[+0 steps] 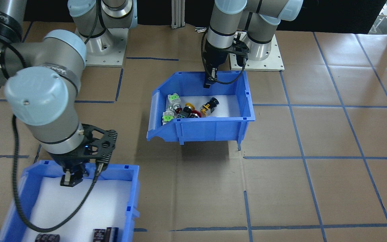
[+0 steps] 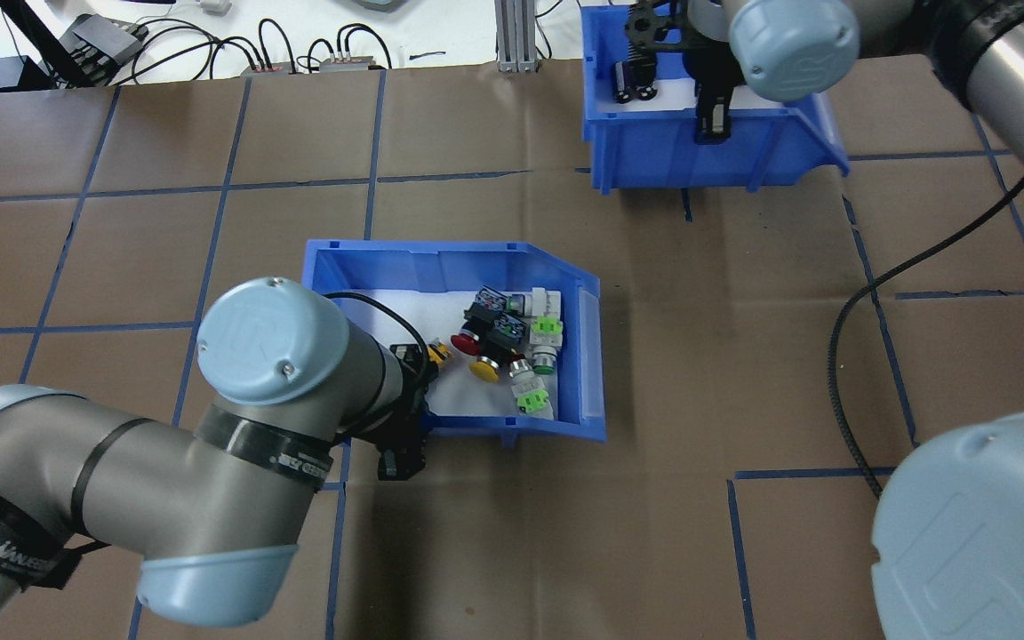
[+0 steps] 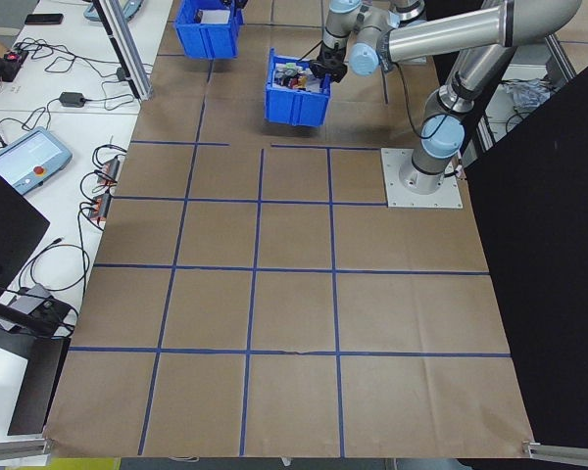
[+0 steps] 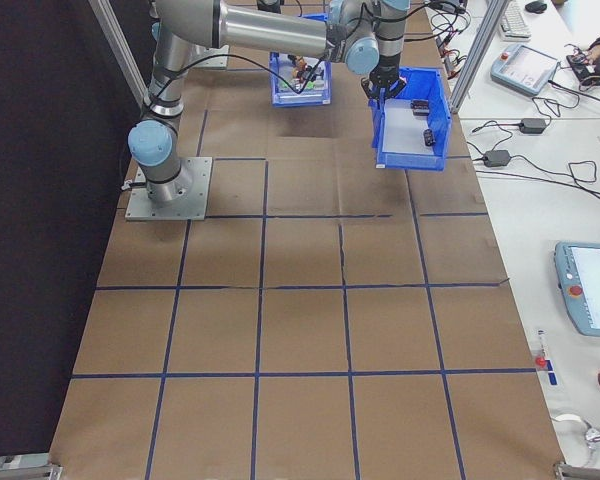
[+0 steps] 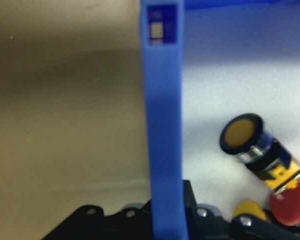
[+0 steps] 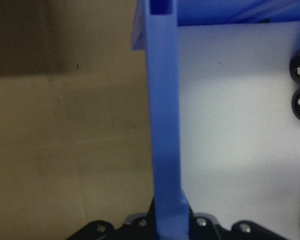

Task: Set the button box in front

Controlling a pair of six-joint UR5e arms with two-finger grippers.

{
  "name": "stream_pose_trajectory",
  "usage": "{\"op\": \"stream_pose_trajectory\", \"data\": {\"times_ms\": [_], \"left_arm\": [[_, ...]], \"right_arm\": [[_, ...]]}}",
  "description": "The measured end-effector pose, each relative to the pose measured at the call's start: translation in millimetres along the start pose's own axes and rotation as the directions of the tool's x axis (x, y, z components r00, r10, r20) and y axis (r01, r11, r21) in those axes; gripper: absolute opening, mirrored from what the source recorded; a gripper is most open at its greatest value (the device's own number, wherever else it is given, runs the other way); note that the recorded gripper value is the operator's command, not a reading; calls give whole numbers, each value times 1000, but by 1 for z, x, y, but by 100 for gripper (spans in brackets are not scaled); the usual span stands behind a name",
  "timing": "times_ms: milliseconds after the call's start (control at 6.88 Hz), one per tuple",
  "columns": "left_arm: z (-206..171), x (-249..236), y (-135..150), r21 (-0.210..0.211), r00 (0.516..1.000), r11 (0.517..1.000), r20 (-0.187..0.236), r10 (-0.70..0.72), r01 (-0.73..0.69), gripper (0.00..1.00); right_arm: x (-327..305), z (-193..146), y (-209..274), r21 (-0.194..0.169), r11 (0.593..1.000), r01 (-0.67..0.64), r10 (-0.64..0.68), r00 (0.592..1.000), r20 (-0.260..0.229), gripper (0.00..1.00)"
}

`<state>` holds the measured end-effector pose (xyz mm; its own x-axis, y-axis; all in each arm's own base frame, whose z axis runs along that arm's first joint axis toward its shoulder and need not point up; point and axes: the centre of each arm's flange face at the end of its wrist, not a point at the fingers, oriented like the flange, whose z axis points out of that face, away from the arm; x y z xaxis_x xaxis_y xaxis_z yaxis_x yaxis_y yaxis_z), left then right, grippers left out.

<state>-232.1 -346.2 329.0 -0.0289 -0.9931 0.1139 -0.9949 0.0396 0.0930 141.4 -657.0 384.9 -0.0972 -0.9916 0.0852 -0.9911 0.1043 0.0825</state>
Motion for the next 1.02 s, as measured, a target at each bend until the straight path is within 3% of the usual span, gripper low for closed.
{"op": "stream_pose_trajectory", "data": {"times_ms": [145,436,727,1018], "left_arm": [[-7,27,-22,8,1000,1000,-7,-11,11,0],[-9,90,-34,19,1000,1000,-12,-7,7,0],[5,181,-24,19,1000,1000,-13,-6,7,0],[39,234,-5,-30,1000,999,6,-12,12,1]], "right_arm": [[-7,-6,44,-7,1000,-10,10,1000,6,1],[-33,-11,126,-13,999,-31,31,999,19,1],[-74,-17,180,-10,1000,-17,17,999,31,1],[-127,-21,202,-6,998,69,-68,997,38,1]]}}
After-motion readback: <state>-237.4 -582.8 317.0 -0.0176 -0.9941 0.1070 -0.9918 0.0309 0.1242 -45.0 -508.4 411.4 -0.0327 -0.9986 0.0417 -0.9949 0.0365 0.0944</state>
